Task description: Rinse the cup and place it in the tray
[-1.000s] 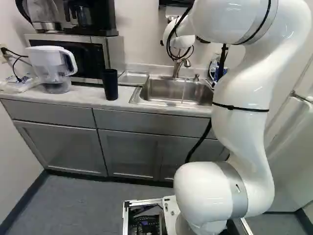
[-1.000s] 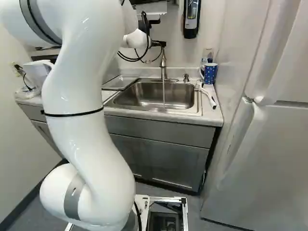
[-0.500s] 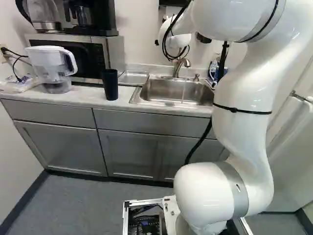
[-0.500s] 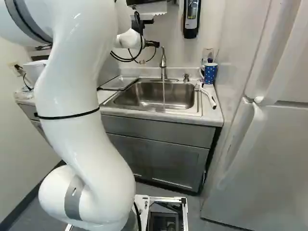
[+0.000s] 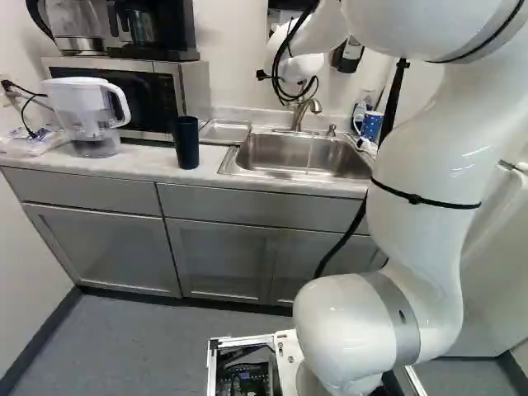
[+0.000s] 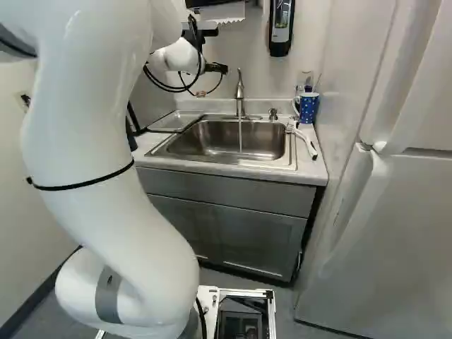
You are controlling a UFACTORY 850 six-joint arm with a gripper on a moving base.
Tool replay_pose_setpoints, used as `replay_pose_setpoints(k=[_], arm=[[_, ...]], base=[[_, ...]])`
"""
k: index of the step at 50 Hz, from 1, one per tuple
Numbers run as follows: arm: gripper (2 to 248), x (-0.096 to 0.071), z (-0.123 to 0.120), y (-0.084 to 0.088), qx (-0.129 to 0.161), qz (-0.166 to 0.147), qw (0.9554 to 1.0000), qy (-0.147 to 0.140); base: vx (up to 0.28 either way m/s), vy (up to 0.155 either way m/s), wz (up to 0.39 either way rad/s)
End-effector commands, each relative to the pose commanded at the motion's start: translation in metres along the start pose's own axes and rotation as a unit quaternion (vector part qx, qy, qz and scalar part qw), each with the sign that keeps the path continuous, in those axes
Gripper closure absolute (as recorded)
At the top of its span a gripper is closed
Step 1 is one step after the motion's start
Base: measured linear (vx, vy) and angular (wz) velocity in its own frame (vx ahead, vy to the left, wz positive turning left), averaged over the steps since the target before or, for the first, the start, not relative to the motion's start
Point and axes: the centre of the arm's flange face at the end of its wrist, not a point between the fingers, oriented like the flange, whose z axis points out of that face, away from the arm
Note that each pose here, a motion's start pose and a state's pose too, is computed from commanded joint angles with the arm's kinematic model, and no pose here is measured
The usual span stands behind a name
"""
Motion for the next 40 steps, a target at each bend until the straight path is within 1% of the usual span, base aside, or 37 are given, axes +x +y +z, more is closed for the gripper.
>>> replay_pose_setpoints(k=[20,40], arm=[[3,-0.018,-0.041,-0.001,0.001,-0.001,0.9985,-0.055],[3,-0.037,-0.083,0.002,0.000,0.000,0.9936,-0.113]], base=[[0.000,0.000,0.000],[0.000,0.000,0.000]])
